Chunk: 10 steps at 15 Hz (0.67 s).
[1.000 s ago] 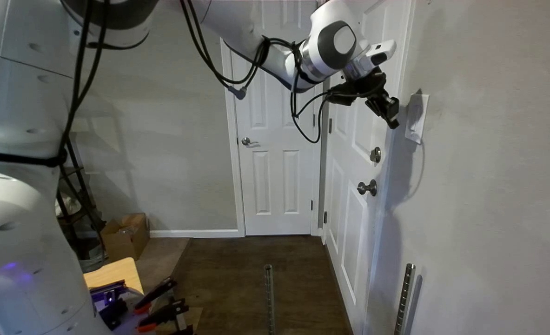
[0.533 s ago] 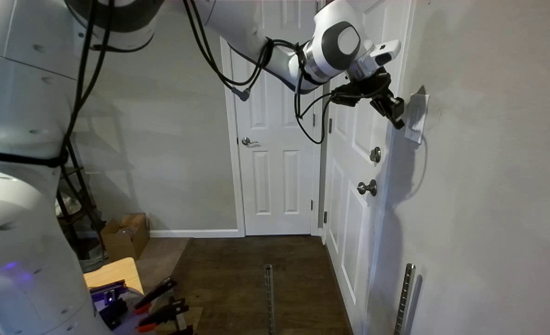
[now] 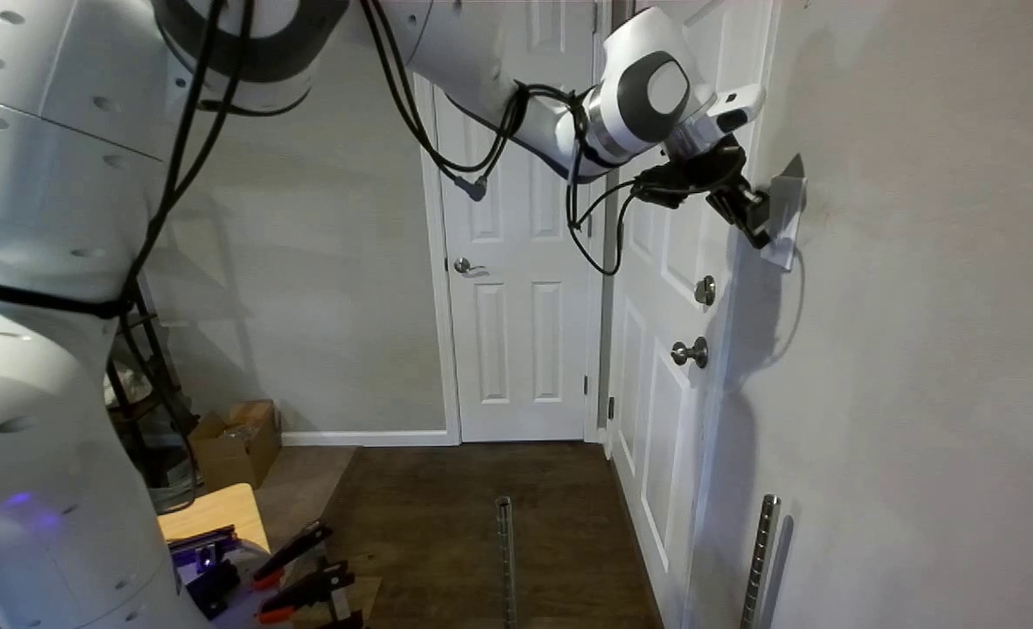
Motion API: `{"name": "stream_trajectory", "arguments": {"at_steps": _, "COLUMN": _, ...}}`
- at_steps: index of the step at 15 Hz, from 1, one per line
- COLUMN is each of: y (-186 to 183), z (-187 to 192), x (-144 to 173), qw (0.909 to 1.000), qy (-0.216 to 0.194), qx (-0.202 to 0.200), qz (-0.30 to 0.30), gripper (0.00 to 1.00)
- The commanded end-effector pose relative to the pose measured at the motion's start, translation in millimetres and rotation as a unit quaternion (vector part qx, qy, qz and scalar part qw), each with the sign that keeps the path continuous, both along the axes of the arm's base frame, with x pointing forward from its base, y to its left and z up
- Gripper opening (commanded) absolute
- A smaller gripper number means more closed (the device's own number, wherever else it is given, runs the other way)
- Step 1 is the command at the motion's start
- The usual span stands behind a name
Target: Turn off the light switch.
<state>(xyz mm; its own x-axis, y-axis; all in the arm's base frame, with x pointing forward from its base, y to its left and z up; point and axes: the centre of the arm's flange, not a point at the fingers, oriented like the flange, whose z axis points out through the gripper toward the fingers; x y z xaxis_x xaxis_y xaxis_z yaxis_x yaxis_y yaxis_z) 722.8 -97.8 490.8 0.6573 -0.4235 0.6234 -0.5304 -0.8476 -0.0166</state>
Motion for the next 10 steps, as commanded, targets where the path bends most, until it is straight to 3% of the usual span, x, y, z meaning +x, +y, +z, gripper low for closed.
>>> {"name": "stream_trajectory", "arguments": {"at_steps": 1, "y": -9.4, "z": -6.9, "x": 13.9, "qw": 0.9996, "qy": -0.004, "qx": 0.015, "qz": -0.022, "gripper": 0.04}}
{"name": "stream_trajectory", "arguments": {"at_steps": 10, "y": -2.0, "z": -5.1, "x": 0.3, "qw": 0.9988, "qy": -0.02, "qx": -0.005, "qz": -0.044, "gripper": 0.04}}
